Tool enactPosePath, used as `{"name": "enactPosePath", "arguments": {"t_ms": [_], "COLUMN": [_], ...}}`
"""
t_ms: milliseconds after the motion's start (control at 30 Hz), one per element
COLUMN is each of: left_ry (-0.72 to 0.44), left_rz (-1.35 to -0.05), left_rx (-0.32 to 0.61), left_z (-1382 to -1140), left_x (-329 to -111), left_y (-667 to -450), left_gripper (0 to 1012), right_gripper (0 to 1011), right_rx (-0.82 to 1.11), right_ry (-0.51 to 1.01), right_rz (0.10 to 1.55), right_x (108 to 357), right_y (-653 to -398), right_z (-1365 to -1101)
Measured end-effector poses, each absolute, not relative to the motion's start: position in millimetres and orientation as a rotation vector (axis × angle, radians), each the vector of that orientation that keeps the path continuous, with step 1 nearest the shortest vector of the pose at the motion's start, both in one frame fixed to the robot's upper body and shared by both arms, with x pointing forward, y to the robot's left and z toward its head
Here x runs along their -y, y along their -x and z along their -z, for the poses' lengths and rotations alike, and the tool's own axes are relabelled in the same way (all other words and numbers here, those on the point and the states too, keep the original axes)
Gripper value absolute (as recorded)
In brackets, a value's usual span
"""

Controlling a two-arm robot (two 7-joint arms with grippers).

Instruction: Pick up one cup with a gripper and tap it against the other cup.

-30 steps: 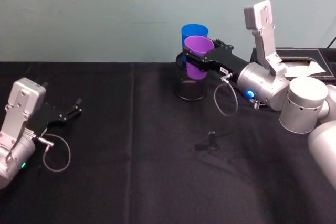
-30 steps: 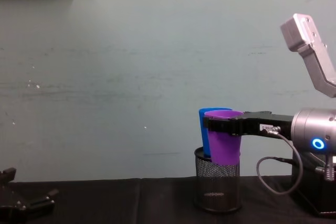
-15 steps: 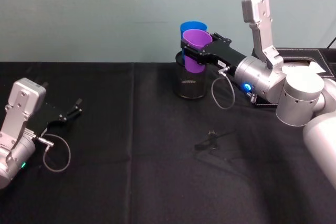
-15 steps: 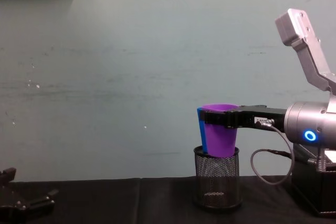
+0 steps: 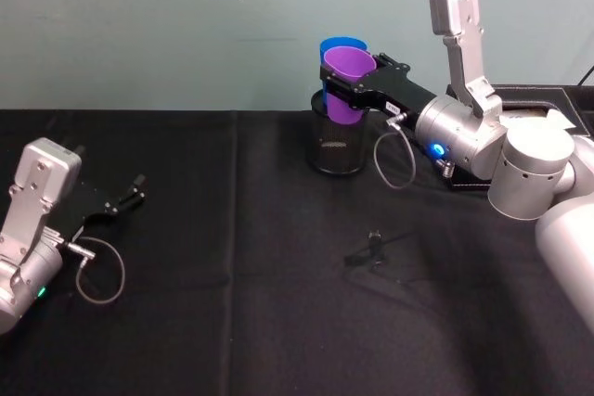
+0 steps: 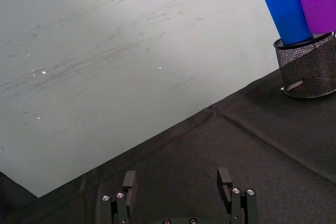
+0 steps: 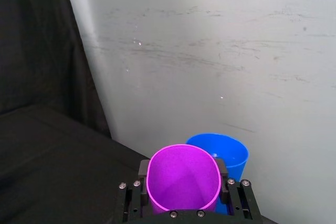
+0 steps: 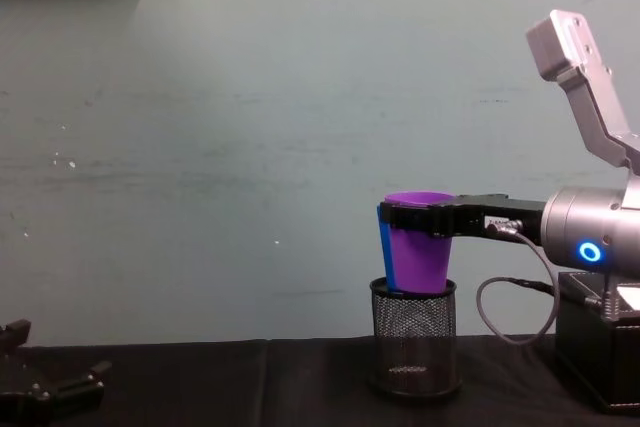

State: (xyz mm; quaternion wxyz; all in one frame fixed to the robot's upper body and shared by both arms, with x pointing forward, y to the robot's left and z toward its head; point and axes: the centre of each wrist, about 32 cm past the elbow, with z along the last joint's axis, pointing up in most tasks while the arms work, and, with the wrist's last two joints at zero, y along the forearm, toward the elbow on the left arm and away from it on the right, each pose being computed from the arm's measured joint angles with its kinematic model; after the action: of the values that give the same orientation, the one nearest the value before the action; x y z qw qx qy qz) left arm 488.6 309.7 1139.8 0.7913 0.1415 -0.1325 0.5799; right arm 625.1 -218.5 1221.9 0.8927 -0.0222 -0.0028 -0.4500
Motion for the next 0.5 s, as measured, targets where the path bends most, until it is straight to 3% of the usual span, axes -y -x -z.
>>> {"name": "enactPosePath", "arguments": {"t_ms": [500], "left_ry": [-0.305], "left_rz": [-1.248], "left_rx": [0.285], "left_z": [-1139.8], "left_x": [-309.7], "left_y": [-488.6], "left_gripper": [1000], "right_gripper": [731], "right_rx": [0.010], "right_ry": [0.040], "right_rz": [0.929], "right_x": [217.0], "right_y": [-629.2], "right_z": [-1225.0]}}
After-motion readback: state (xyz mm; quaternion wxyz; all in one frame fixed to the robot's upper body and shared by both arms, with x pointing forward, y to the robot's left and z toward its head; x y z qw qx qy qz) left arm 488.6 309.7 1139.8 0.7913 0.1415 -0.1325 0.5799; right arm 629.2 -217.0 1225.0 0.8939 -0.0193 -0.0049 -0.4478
